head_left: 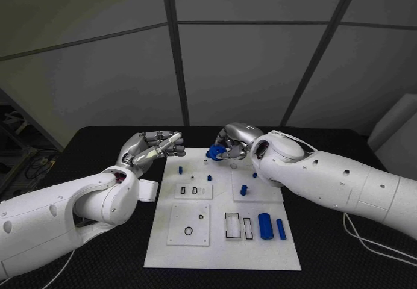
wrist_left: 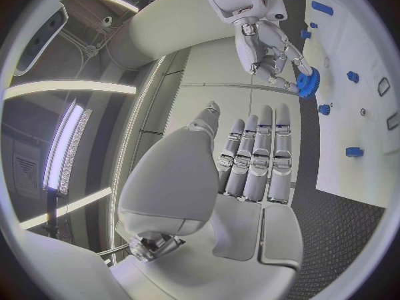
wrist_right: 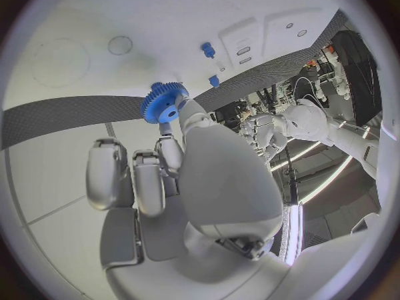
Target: Assemble the parts on the task board
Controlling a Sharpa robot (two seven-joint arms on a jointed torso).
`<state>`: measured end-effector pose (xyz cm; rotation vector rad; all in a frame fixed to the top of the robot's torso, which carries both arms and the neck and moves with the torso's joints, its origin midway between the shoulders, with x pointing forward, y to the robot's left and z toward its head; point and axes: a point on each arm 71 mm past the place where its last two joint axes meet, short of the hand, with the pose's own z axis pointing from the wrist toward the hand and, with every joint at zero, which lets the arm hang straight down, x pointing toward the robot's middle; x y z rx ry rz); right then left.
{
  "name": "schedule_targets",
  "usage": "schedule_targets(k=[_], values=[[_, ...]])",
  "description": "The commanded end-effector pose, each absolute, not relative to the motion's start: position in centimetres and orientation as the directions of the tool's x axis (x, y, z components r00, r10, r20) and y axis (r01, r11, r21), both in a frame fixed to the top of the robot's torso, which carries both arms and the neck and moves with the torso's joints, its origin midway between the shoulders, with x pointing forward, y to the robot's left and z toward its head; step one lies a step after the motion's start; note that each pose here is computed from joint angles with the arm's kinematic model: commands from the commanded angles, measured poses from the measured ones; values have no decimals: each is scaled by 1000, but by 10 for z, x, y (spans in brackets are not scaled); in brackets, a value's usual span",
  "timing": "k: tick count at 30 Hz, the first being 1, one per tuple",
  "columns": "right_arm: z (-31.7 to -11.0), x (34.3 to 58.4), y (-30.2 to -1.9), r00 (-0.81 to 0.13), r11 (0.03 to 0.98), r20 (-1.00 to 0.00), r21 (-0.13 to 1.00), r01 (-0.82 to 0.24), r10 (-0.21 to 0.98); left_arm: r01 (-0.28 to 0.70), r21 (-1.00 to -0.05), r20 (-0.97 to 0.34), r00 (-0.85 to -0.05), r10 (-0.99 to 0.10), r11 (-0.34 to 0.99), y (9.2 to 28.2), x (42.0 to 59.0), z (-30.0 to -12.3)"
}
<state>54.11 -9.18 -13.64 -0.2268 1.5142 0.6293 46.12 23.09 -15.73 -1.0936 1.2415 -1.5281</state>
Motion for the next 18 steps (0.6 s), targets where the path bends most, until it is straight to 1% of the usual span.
schedule_targets(k=[1, 4, 15, 18], values=[[-134, 542, -81, -8, 822, -974, 194, -535, 225, 99, -985, 109, -264, -958, -139, 228, 461, -156], [-136, 543, -72, -11, 819, -976, 189, -541, 218, 99, -985, 110, -265, -958, -140, 227, 461, -156], [-143, 547, -56, -33, 818, -981, 179, -547, 193, 99, -985, 110, -266, -958, -140, 227, 462, -156], [-148, 546, -52, -47, 816, -983, 172, -553, 175, 99, -985, 110, -267, -957, -141, 226, 462, -156]])
